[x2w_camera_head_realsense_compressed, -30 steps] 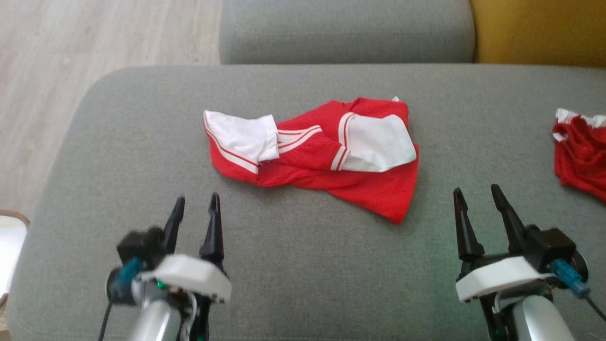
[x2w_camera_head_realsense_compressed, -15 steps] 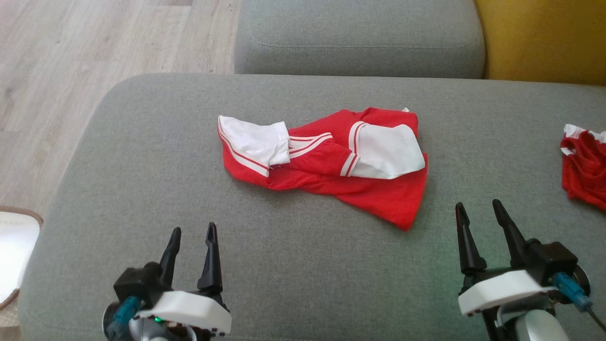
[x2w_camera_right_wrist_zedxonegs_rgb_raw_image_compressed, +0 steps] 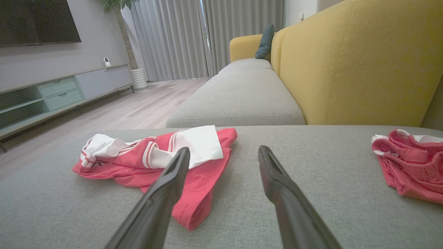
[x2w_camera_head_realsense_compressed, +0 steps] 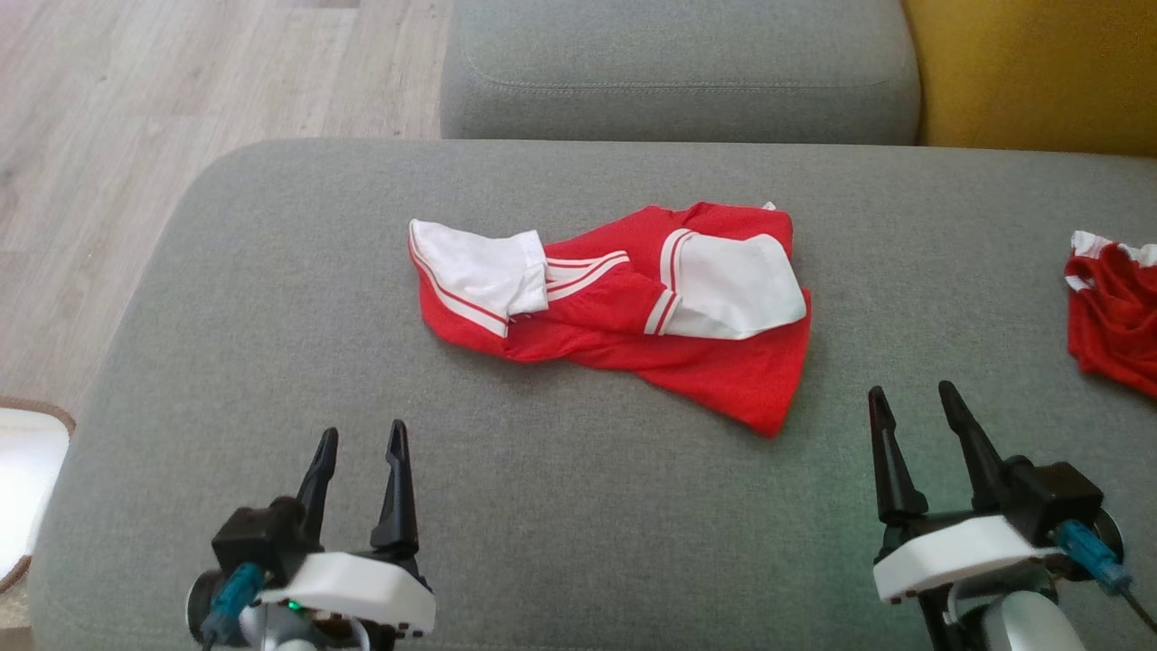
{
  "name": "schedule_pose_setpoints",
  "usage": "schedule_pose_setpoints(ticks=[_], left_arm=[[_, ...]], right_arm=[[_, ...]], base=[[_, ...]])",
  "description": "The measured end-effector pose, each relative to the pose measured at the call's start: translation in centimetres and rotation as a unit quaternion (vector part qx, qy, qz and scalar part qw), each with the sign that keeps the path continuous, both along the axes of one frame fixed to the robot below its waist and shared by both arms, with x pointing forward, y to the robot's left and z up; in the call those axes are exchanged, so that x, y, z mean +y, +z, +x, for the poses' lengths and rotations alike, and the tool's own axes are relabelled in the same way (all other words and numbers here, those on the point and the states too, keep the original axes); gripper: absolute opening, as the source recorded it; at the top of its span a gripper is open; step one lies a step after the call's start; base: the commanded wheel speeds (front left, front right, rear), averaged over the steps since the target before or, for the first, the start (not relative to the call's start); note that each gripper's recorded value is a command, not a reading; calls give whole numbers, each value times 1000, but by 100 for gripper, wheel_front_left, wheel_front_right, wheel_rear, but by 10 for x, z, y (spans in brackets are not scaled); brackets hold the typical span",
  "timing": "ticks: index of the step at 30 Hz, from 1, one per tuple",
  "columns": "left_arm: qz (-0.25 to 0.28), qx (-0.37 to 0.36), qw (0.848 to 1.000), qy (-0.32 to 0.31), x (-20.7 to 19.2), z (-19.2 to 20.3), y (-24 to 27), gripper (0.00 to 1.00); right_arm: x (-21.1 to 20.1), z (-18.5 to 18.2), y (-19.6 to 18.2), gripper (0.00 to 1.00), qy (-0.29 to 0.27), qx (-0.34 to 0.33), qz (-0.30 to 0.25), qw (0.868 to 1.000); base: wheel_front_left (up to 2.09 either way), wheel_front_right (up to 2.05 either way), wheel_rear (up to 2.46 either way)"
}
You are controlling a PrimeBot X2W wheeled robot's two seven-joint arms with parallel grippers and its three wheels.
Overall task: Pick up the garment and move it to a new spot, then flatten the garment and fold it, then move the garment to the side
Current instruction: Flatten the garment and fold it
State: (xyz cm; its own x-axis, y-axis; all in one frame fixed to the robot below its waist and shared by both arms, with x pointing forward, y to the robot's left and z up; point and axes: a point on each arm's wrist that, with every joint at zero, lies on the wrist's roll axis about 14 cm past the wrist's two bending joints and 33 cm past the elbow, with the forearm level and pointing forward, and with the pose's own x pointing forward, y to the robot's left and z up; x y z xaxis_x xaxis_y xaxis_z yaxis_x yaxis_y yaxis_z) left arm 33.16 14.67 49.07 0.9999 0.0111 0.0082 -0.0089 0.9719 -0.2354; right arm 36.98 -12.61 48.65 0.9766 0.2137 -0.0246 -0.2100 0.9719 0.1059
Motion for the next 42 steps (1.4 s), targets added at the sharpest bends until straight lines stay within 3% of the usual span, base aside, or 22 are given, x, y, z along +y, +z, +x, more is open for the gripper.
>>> schedule_pose_setpoints(ticks=[22,29,37,42], left_arm=[[5,2,1000,-10,-5,2,-2,100],[7,5,1000,-13,-6,5,-3,100],[5,-11,1000,-6,-4,24,8,100],[-5,-2,1000,14,5,33,5,100]], right_arm=[[-2,-1,-3,100,-4,2,5,1000],[25,5,-10,100,40,16,-12,999],[65,55,-3,100,98,6,-64,993],[96,90,-26,100,147,33,-121,981]], base=[[0,0,0],[0,0,0],[0,0,0],[0,0,0]])
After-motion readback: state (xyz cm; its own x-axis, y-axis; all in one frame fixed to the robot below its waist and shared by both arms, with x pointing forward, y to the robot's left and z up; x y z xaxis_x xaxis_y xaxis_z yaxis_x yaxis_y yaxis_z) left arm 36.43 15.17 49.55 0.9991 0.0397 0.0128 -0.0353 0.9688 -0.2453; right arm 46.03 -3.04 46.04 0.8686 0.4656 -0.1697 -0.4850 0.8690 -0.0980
